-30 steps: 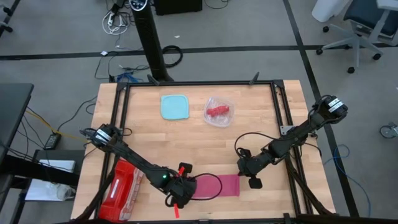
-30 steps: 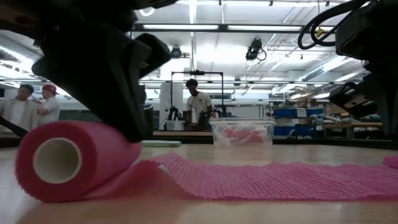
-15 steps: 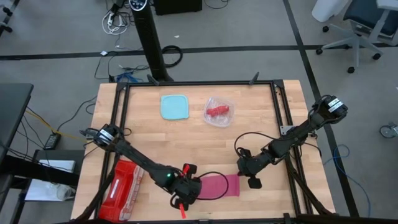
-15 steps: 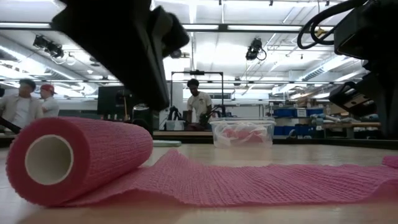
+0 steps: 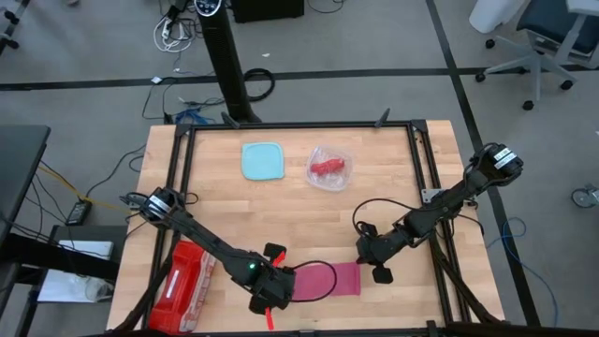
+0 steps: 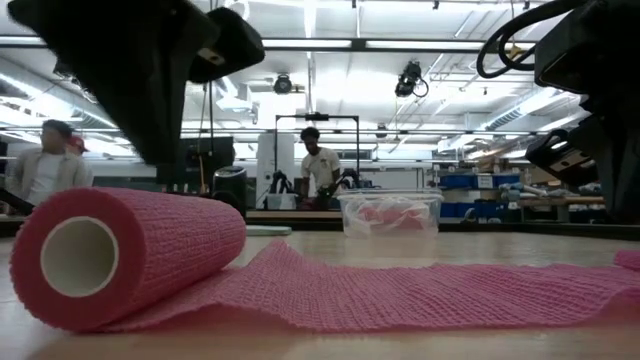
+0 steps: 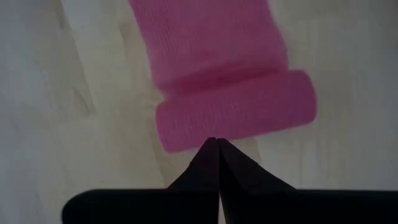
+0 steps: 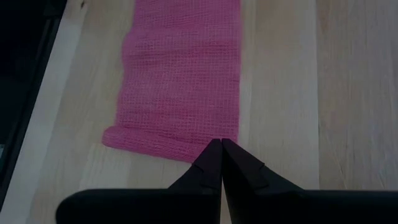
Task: Roll bandage
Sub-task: Roll the pink bandage
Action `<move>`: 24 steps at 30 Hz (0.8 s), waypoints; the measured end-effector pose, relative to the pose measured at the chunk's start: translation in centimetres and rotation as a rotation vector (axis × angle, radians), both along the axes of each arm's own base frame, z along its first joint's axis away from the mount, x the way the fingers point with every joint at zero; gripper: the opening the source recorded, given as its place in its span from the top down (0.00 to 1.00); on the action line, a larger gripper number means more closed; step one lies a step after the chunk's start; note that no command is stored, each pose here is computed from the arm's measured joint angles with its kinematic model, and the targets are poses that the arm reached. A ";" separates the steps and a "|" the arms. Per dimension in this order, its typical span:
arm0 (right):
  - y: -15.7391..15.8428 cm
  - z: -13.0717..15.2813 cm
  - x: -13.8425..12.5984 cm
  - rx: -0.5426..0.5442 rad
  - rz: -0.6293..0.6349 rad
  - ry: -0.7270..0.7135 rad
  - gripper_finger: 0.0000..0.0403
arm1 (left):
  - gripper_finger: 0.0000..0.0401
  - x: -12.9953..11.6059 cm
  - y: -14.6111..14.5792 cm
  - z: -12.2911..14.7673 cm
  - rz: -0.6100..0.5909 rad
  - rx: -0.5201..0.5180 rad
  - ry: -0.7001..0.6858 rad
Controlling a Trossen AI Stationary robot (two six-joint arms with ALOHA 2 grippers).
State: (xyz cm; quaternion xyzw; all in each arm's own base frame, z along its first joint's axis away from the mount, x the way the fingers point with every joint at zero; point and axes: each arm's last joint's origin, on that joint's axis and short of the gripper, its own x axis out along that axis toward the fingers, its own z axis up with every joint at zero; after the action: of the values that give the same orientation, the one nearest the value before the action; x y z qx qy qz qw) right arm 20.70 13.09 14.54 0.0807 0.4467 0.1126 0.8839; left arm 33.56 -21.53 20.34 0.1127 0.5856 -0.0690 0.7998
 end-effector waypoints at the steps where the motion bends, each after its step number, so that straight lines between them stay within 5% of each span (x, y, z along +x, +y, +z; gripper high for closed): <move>1: 0.0 0.0 0.0 0.000 0.000 0.000 0.97 | 1.00 0.0 0.0 -0.1 -0.001 -0.001 0.000; 24: 0.0 0.0 0.0 -0.001 0.000 0.000 0.97 | 1.00 -0.2 0.2 -4.2 -0.007 -0.056 -0.101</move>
State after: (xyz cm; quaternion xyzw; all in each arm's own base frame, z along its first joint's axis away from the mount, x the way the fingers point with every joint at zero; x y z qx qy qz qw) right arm 20.70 13.08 14.54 0.0803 0.4470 0.1125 0.8838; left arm 33.37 -21.32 16.16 0.0955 0.5418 -0.0822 0.8310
